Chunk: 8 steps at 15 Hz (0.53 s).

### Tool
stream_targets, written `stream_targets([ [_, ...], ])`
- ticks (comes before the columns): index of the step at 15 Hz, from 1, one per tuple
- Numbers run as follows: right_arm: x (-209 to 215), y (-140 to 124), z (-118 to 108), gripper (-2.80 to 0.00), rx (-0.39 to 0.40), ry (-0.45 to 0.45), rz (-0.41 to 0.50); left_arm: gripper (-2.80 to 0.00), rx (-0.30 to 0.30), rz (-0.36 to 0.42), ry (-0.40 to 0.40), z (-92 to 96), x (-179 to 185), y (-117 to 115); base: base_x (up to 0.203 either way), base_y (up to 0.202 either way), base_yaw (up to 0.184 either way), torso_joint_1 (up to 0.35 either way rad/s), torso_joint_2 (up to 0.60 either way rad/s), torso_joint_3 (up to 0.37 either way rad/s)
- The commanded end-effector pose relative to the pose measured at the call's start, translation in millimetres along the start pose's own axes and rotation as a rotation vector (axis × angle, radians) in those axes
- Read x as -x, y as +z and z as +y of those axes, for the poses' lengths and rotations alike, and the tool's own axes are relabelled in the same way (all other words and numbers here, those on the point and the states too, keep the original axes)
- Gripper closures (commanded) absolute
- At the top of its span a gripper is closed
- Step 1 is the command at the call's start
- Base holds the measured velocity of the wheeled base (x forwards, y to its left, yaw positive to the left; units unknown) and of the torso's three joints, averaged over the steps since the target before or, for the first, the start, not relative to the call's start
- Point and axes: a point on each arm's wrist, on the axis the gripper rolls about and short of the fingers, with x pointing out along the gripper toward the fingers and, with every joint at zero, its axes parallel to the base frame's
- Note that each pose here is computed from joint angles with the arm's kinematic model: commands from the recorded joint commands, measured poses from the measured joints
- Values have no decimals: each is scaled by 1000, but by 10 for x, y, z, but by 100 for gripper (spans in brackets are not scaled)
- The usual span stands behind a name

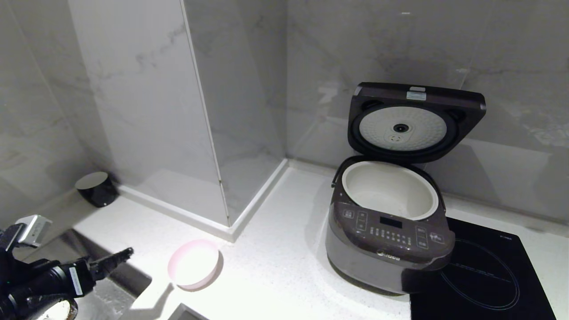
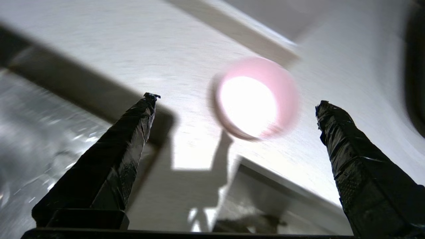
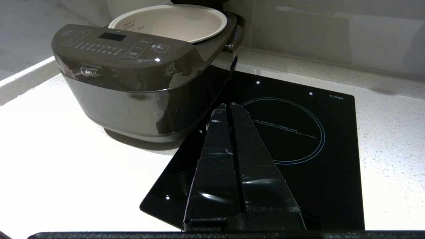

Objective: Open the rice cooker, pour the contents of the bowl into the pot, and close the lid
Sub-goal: Turn on the tap

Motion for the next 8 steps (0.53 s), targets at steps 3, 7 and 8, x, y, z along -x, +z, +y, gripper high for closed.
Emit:
stream_targets([
  [3,0,0,0,0,0,0,0,-280,-102,-98,-128,-313,300,-74,0,0,0,0,0,0],
  [7,0,0,0,0,0,0,0,-280,-107,-106,-83,-321,357,-103,0,0,0,0,0,0],
  [8,0,0,0,0,0,0,0,-280,-108,-107,-83,-322,361,-103,0,0,0,0,0,0],
])
